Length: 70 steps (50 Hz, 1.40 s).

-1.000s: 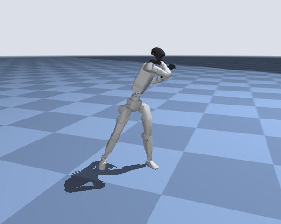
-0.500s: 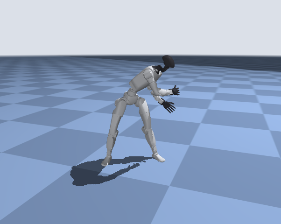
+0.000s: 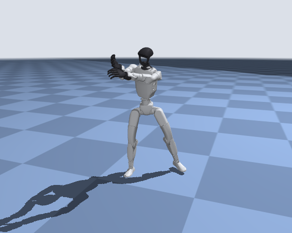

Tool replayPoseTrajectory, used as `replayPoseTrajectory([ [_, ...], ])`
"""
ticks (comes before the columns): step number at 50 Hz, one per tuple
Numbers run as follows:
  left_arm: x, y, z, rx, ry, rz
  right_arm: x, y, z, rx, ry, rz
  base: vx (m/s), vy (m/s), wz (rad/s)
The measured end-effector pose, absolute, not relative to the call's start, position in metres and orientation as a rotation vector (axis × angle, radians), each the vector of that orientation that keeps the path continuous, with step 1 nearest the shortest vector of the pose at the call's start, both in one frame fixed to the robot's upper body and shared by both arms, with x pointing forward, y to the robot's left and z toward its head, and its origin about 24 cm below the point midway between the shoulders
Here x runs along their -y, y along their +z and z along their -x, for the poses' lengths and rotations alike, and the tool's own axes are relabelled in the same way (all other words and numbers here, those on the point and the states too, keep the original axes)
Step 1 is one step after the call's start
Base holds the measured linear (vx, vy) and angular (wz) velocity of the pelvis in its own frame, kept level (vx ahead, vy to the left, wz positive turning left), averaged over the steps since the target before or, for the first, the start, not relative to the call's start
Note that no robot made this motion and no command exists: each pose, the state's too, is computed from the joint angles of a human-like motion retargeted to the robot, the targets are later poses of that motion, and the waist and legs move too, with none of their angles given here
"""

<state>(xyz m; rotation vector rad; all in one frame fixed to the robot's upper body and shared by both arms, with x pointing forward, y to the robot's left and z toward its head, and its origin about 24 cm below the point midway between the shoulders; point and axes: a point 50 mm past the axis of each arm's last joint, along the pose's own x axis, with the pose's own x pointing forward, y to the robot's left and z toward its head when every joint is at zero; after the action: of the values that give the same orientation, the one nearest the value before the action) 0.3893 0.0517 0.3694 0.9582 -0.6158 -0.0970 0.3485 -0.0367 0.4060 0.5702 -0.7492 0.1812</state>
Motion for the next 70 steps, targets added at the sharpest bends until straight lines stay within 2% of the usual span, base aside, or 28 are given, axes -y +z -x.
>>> replayPoseTrajectory([
  [10,-0.002,0.433,-0.332,1.016,-0.221,-0.919,0.069,0.464,-0.283,1.231,0.035,-0.343,0.29,0.02,-1.41],
  [19,0.016,0.441,-0.316,1.114,-0.229,-1.031,0.078,0.467,-0.259,1.354,0.034,-0.448,0.10,0.03,-0.61],
  [24,0.016,0.377,-0.338,0.992,-0.324,-0.924,0.088,0.406,-0.281,1.231,0.034,-0.471,0.01,0.02,-0.22],
  [30,-0.029,0.223,-0.360,0.582,-0.384,-0.631,0.091,0.258,-0.304,0.786,0.099,-0.483,-0.10,0.02,0.30],
  [35,-0.085,0.086,-0.322,0.162,-0.327,-0.353,0.056,0.133,-0.280,0.308,0.264,-0.555,-0.19,-0.01,-0.04],
  [40,-0.126,0.006,-0.265,-0.137,-0.202,-0.200,0.007,0.061,-0.241,-0.028,0.334,-0.618,-0.18,-0.10,-0.58],
  [45,-0.160,-0.026,-0.226,-0.288,-0.105,-0.162,-0.028,0.028,-0.220,-0.224,0.406,-0.607,-0.14,-0.21,-0.19],
  [51,-0.195,-0.032,-0.206,-0.338,0.018,-0.139,-0.060,0.033,-0.208,-0.221,0.562,-0.502,-0.10,-0.32,-0.06],
  [56,-0.204,-0.041,-0.199,-0.363,0.122,-0.137,-0.073,0.032,-0.201,-0.202,0.543,-0.441,-0.01,-0.47,-0.44],
  [61,-0.185,-0.068,-0.191,-0.489,0.168,-0.157,-0.058,-0.002,-0.197,-0.329,0.437,-0.357,0.17,-0.69,-0.58],
  [65,-0.155,-0.088,-0.188,-0.595,0.173,-0.064,-0.030,-0.030,-0.199,-0.443,0.300,-0.349,0.34,-0.92,-0.58],
  [70,-0.094,-0.066,-0.224,-0.525,0.055,0.038,0.027,-0.033,-0.217,-0.530,-0.014,-0.684,0.46,-0.94,-0.25],
])
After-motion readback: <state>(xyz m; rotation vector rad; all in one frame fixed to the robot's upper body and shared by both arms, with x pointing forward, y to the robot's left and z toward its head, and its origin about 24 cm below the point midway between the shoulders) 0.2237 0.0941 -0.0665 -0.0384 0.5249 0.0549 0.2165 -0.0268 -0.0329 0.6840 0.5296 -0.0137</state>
